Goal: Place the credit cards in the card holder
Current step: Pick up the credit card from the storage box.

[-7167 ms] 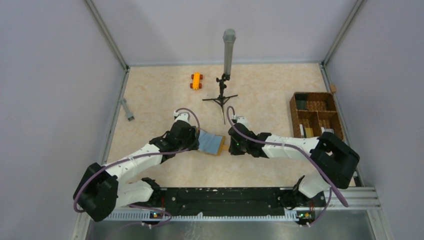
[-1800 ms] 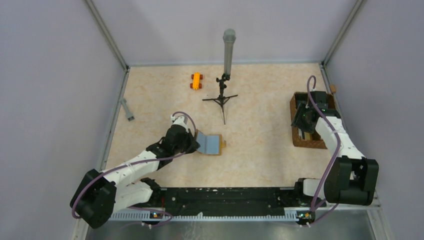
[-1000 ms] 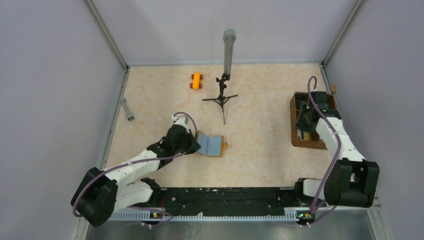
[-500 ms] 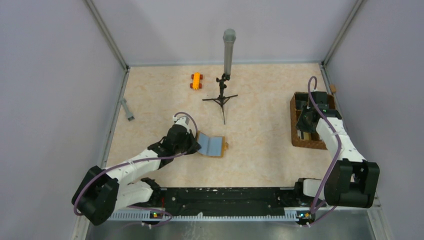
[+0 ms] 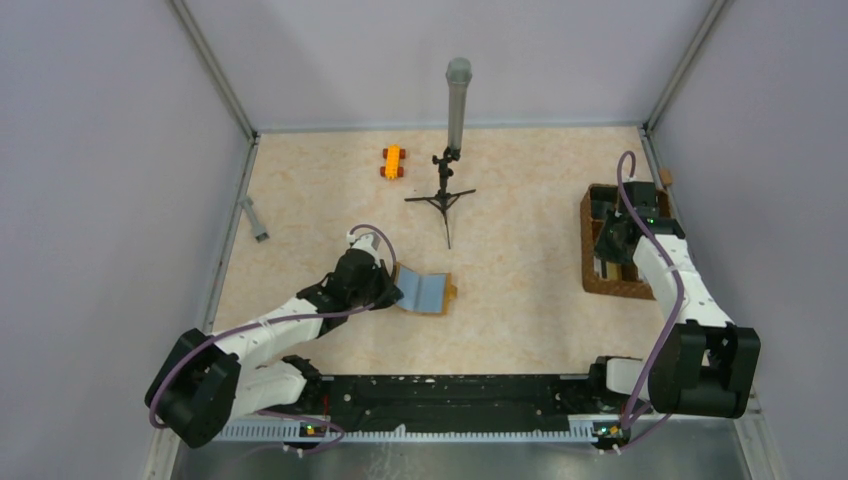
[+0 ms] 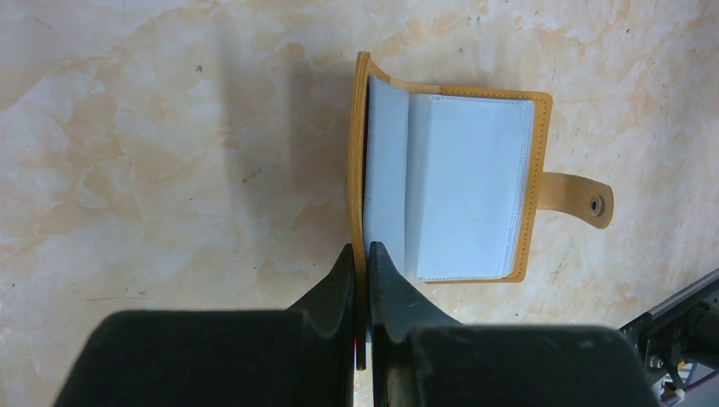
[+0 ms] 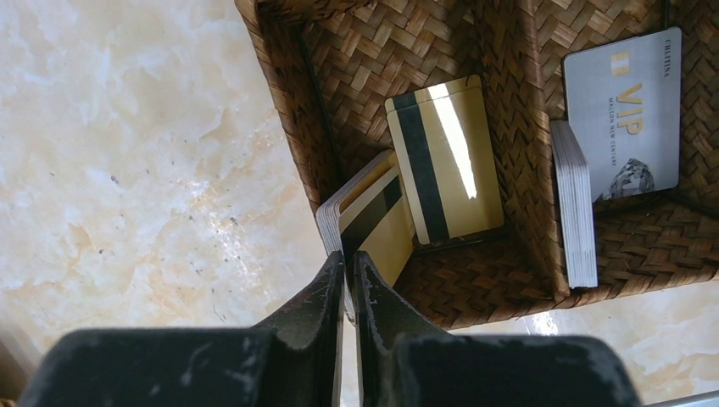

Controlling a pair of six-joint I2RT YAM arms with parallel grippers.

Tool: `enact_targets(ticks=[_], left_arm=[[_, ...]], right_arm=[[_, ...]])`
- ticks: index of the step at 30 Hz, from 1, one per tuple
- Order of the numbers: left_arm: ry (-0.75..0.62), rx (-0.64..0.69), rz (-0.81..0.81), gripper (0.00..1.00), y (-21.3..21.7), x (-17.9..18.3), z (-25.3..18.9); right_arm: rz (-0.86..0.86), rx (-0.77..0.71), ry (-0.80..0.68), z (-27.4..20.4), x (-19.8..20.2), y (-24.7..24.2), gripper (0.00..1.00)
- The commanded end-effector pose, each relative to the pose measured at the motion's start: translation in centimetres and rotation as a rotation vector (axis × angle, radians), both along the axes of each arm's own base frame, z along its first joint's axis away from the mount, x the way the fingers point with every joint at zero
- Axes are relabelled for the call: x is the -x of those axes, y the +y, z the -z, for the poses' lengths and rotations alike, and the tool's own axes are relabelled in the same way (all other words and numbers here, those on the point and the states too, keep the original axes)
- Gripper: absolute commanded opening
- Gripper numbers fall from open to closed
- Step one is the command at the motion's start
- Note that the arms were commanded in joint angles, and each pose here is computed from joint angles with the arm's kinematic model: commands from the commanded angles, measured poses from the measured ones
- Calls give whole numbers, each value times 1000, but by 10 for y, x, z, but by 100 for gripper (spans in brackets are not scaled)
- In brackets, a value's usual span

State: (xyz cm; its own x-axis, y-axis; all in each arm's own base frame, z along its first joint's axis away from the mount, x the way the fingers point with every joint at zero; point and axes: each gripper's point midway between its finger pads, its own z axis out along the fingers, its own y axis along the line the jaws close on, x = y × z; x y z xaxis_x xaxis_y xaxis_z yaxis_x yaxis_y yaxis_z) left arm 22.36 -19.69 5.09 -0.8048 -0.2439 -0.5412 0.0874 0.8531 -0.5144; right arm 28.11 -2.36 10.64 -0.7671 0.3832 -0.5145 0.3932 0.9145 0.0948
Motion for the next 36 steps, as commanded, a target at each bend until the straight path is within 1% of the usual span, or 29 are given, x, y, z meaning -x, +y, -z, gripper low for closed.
enact_targets(ticks=[1,3,14,36], left_arm=[[-21,30,2,3,-7,-8,-11],[-24,30,3,3,-7,-8,-11],[-20,27,7,3,-7,-8,-10],[-20,43,24,3,-13,-10,-10]], right_arm=[[8,16,-73,-23,-11,-5,3],[13,23,-69,-23,-10,-6,0],[29,60,-66,-28,-9,-13,0],[-30,30,-146,-45,-22,-4,0]])
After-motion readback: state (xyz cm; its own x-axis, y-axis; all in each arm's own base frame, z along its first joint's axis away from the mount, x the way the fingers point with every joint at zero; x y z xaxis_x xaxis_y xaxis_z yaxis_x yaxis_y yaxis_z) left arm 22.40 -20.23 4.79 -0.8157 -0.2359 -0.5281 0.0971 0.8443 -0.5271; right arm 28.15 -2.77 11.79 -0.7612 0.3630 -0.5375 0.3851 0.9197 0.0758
